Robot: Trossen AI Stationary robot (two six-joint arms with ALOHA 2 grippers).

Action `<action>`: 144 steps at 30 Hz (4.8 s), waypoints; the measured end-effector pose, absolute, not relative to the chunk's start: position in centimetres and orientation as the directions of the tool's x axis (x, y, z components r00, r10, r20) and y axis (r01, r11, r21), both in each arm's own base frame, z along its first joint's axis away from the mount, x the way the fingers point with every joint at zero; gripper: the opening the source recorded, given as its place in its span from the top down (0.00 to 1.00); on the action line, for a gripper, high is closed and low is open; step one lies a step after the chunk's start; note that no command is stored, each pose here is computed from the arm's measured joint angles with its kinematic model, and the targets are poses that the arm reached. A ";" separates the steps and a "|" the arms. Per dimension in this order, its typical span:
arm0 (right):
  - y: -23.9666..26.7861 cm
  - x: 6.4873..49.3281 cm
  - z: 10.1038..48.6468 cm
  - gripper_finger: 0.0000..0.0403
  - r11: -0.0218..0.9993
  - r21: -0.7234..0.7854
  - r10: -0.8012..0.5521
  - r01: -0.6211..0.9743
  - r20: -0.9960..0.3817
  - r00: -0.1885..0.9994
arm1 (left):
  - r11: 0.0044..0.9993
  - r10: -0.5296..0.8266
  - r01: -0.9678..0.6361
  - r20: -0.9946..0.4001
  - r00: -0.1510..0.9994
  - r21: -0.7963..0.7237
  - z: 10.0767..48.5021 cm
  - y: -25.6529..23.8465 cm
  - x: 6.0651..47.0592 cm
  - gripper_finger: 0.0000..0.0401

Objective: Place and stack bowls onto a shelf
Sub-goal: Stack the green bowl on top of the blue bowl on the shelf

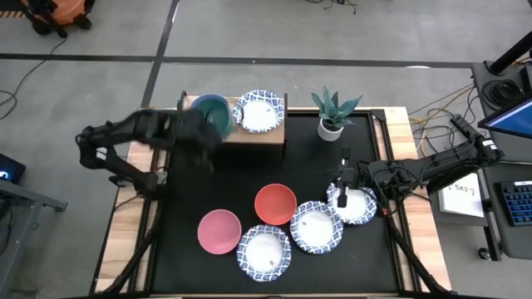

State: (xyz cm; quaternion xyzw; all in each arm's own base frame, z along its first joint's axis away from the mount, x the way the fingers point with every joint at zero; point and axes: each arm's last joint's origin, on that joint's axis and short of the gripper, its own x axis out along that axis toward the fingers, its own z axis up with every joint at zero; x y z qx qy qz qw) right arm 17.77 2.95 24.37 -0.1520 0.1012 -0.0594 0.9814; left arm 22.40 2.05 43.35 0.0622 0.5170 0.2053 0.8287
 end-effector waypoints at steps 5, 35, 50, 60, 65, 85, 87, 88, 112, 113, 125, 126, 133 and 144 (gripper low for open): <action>2.9 17.8 24.4 0.98 0.946 -0.313 -0.147 0.085 -0.180 0.973 | 0.904 0.367 -0.340 -0.879 0.306 0.259 43.5 7.6 22.3 1.00; 2.9 17.8 24.4 0.98 0.946 -0.313 -0.148 0.085 -0.181 0.972 | 0.925 0.263 -0.316 -0.955 0.136 0.210 39.3 14.0 24.2 1.00; 2.9 17.8 24.4 0.98 0.946 -0.314 -0.148 0.085 -0.182 0.972 | 0.913 0.264 -0.355 -0.955 0.138 0.201 39.4 14.0 24.2 1.00; 2.9 17.8 24.4 0.98 0.946 -0.314 -0.148 0.085 -0.182 0.972 | 0.913 0.264 -0.355 -0.955 0.138 0.201 39.4 14.0 24.2 0.99; 2.9 17.8 24.4 0.98 0.946 -0.314 -0.148 0.085 -0.182 0.972 | 0.913 0.264 -0.355 -0.955 0.138 0.201 39.4 14.0 24.2 0.91; 2.9 17.8 24.4 0.98 0.946 -0.312 -0.148 0.085 -0.182 0.972 | 0.884 0.423 -0.404 -0.772 0.475 0.236 45.5 12.7 21.9 0.76; 2.9 17.8 24.4 0.98 0.946 -0.313 -0.147 0.085 -0.182 0.972 | 0.873 0.461 -0.421 -0.701 0.544 0.247 46.0 12.4 21.6 0.79; 2.9 17.8 24.4 0.98 0.946 -0.313 -0.147 0.085 -0.182 0.972 | 0.866 0.478 -0.432 -0.663 0.576 0.250 46.1 12.3 21.3 0.81; 2.9 17.8 24.4 0.98 0.948 -0.305 -0.146 0.086 -0.181 0.972 | 0.788 0.602 -0.600 -0.383 0.700 0.141 34.7 12.4 19.5 1.00; 2.9 17.8 24.4 0.98 0.948 -0.305 -0.146 0.086 -0.181 0.973 | 0.787 0.602 -0.602 -0.386 0.699 0.136 34.6 12.4 19.5 1.00; 2.9 17.8 24.4 0.98 0.948 -0.306 -0.147 0.086 -0.181 0.972 | 0.785 0.581 -0.615 -0.439 0.685 0.077 32.7 12.6 19.9 1.00; 2.9 17.8 24.4 0.98 0.948 -0.306 -0.147 0.086 -0.181 0.972 | 0.785 0.580 -0.615 -0.439 0.686 0.076 32.8 12.6 19.9 1.00; 2.9 17.8 24.4 0.98 0.948 -0.306 -0.147 0.086 -0.181 0.972 | 0.805 0.547 -0.590 -0.466 0.695 0.064 32.8 12.0 19.4 1.00; 2.9 17.8 24.4 0.98 0.948 -0.306 -0.147 0.086 -0.181 0.972 | 0.734 0.655 -0.672 -0.362 0.663 0.098 34.3 9.2 14.2 1.00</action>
